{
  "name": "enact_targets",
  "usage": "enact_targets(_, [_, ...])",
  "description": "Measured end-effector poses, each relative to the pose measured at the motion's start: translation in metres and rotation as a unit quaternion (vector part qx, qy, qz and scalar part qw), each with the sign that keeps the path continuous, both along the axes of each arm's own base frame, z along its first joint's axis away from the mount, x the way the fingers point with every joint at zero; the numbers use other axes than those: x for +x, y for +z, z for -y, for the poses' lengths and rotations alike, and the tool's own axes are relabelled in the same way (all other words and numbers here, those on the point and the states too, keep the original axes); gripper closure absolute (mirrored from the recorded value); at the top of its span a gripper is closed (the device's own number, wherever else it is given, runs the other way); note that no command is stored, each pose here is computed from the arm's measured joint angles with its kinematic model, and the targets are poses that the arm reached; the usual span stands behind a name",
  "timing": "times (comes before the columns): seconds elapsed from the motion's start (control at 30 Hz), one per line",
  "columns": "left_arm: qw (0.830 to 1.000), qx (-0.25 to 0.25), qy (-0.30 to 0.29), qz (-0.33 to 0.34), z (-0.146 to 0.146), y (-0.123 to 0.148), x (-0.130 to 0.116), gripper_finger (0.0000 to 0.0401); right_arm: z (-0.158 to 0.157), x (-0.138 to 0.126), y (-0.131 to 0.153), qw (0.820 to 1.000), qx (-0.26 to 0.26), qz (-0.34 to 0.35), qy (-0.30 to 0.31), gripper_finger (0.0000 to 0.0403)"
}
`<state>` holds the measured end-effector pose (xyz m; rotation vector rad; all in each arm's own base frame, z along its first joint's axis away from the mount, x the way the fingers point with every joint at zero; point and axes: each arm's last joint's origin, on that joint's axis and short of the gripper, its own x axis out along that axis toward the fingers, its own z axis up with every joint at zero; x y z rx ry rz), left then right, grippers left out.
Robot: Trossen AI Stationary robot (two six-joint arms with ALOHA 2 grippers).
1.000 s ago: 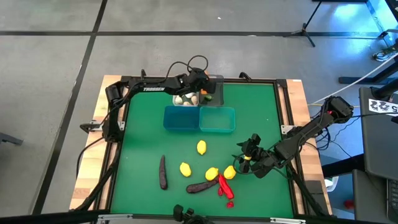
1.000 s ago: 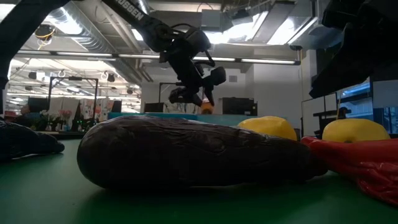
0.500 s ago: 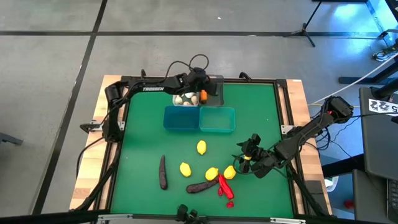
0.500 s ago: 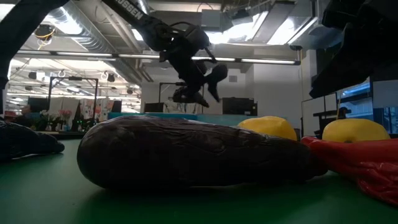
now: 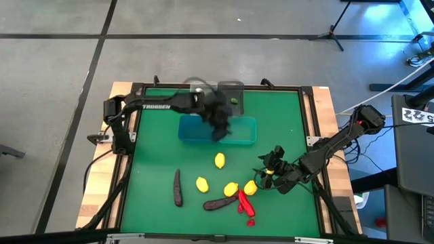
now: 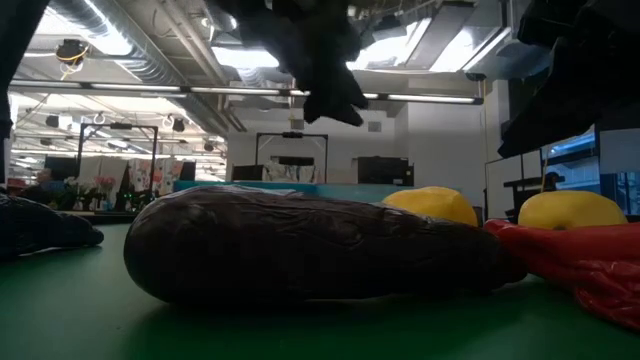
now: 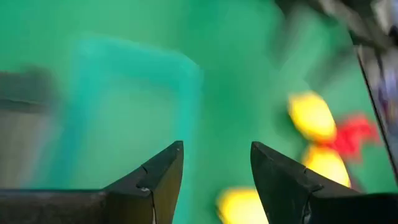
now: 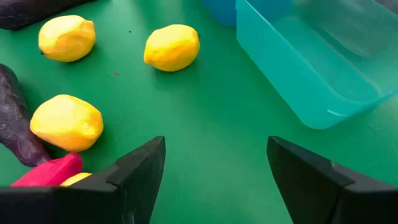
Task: Sort produce into baskets
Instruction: Put the yellow lemon into the green bin
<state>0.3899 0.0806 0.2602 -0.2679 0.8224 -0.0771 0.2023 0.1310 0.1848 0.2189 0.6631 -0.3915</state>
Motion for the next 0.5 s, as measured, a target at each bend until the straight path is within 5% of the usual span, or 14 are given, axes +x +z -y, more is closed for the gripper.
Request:
enact_targets(0.17, [0.982,0.065,-0.164,-0.062,0.061,-0.009,-0.009,0.0218,0.000,0.000,0.000,1.000,0.002,0.001,-0.002,0.0123])
enact_targets(0.27, [0.966,0.135,-0.210,-0.073,0.087,-0.016,-0.011,0.0218,0.000,0.000,0.000,1.000,0.003,0.002,-0.002,0.0123])
enact_targets(0.5, [0.904,0.270,-0.331,-0.027,0.121,-0.030,-0.007,0.0219,0.000,0.001,0.000,1.000,0.004,0.005,-0.002,0.0123])
